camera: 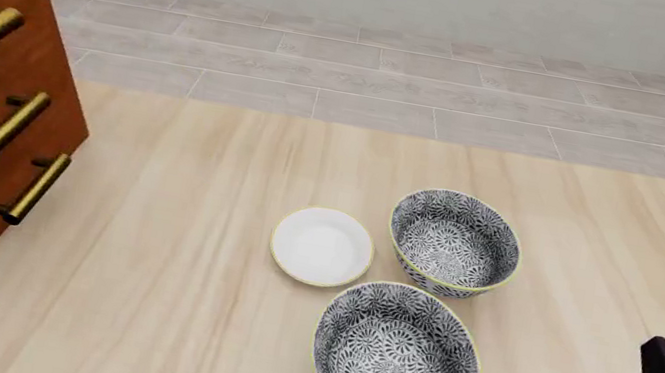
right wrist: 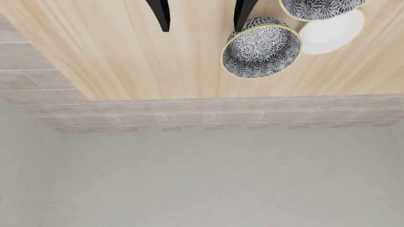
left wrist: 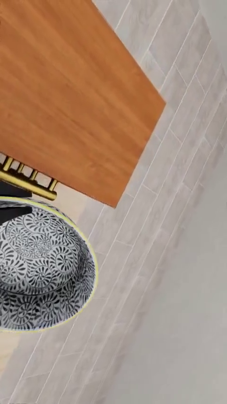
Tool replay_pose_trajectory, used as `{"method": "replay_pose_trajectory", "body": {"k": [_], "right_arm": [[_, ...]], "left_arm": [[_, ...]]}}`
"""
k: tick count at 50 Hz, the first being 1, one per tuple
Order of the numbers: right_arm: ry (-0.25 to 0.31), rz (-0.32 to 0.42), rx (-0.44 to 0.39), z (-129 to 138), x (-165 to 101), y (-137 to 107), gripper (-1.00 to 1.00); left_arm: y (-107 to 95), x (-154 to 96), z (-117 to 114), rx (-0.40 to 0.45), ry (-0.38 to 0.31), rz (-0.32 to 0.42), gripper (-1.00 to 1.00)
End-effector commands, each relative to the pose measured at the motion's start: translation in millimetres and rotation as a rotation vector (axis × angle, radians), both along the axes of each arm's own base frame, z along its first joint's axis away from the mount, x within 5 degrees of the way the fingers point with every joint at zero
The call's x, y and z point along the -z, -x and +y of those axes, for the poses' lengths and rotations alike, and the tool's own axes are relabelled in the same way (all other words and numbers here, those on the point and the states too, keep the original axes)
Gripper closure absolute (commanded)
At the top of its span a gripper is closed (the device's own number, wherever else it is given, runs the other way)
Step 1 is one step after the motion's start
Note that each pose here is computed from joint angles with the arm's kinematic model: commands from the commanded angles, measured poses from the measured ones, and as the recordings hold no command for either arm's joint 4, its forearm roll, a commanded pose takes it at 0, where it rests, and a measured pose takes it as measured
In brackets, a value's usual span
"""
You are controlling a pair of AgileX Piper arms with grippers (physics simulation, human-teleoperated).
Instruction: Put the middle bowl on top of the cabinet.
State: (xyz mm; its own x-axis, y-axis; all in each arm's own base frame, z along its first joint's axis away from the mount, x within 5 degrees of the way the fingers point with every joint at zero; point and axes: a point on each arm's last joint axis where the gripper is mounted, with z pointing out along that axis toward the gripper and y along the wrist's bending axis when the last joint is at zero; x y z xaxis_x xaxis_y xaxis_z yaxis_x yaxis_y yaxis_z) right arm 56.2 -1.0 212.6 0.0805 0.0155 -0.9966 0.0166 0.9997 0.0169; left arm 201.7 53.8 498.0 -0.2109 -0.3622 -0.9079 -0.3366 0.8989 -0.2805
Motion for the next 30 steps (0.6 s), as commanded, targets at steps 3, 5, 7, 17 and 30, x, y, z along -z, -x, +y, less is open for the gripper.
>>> {"method": "replay_pose_trajectory", "body": {"k": [3, 5, 7, 17, 30], "right_arm": [[0.001, -0.001, -0.002, 0.1, -0.2, 0.0, -1.0], [0.001, -0.001, -0.001, 0.1, -0.1, 0.0, -1.0], [0.002, -0.001, -0.001, 0.1, -0.1, 0.0, -1.0], [0.002, 0.001, -0.002, 0.1, 0.1, 0.0, -1.0], [0.002, 0.005, -0.001, 0.0, 0.5, 0.0, -1.0]], "left_arm": [[-7.7, -3.3, 9.9, -0.046, 0.039, -0.011, 1.0], [-8.3, -3.9, 10.7, -0.049, 0.041, -0.013, 1.0], [-9.4, -3.7, 11.4, -0.053, 0.046, -0.014, 1.0], [-12.4, -4.6, 18.3, -0.086, 0.069, -0.016, 1.0], [-17.8, -2.3, 25.2, -0.126, 0.127, -0.019, 1.0]]}}
